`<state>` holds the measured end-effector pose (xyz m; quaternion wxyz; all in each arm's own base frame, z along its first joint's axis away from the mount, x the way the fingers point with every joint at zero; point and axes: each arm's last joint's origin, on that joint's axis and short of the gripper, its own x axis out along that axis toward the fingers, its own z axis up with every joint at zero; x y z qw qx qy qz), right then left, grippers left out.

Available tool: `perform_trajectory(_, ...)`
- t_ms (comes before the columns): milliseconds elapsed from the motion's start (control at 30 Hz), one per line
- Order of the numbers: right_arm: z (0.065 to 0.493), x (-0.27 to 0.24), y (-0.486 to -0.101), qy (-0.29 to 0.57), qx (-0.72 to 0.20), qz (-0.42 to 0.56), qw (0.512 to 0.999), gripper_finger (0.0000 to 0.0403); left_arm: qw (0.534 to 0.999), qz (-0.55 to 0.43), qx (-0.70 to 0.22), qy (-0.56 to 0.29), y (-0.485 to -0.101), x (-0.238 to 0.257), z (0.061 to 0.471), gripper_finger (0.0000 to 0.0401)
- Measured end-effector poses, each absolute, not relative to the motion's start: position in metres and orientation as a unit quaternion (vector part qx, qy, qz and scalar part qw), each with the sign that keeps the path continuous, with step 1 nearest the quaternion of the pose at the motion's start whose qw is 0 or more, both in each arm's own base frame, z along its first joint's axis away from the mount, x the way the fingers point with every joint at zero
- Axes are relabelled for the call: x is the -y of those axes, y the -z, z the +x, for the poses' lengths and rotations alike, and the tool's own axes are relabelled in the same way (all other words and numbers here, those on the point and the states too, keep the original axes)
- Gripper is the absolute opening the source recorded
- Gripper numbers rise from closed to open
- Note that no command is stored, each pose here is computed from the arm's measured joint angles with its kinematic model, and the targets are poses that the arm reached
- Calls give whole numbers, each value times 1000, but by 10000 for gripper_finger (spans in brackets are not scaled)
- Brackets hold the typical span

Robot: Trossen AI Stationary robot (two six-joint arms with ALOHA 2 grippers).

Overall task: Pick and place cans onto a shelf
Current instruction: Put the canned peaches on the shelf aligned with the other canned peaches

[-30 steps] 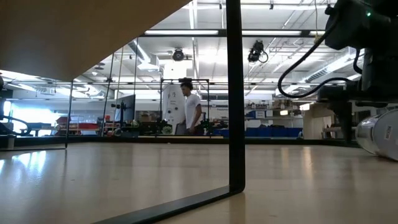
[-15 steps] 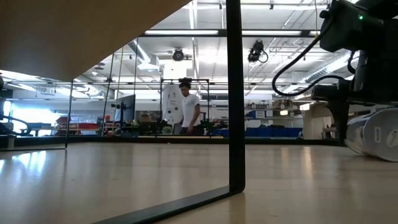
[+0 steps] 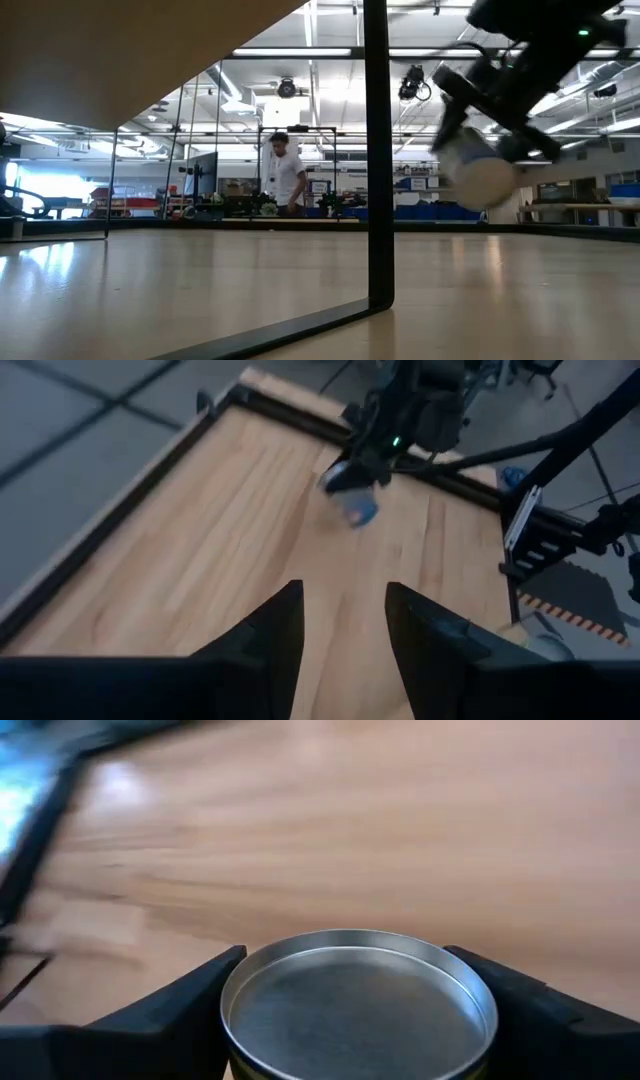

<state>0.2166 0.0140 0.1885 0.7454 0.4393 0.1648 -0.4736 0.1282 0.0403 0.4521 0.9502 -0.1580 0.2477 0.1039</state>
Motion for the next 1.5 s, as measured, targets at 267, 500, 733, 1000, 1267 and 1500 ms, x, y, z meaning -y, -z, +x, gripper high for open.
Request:
perform_trajectory(267,261,18,-216,366,-95,241,894,321,967,-131,-196,-100,-462,-42,133,149)
perform_trajectory(500,295,44,-209,338,8,164,927,322,963,-147,-190,-123,-454,-46,141,149)
perform_trajectory(733,320,46,-170,308,42,83,947,323,959,-161,-195,-126,-441,-49,150,149)
perform_trajectory(1000,343,31,-129,284,21,31,958,324,960,-161,-194,-124,-441,-49,150,149)
perform_trajectory(1267,372,21,-111,265,1,-23,964,324,959,-163,-195,-124,-441,-49,150,149)
perform_trajectory(1500,391,23,-91,253,-2,-9,967,338,959,-162,-195,-126,-441,-49,149,149)
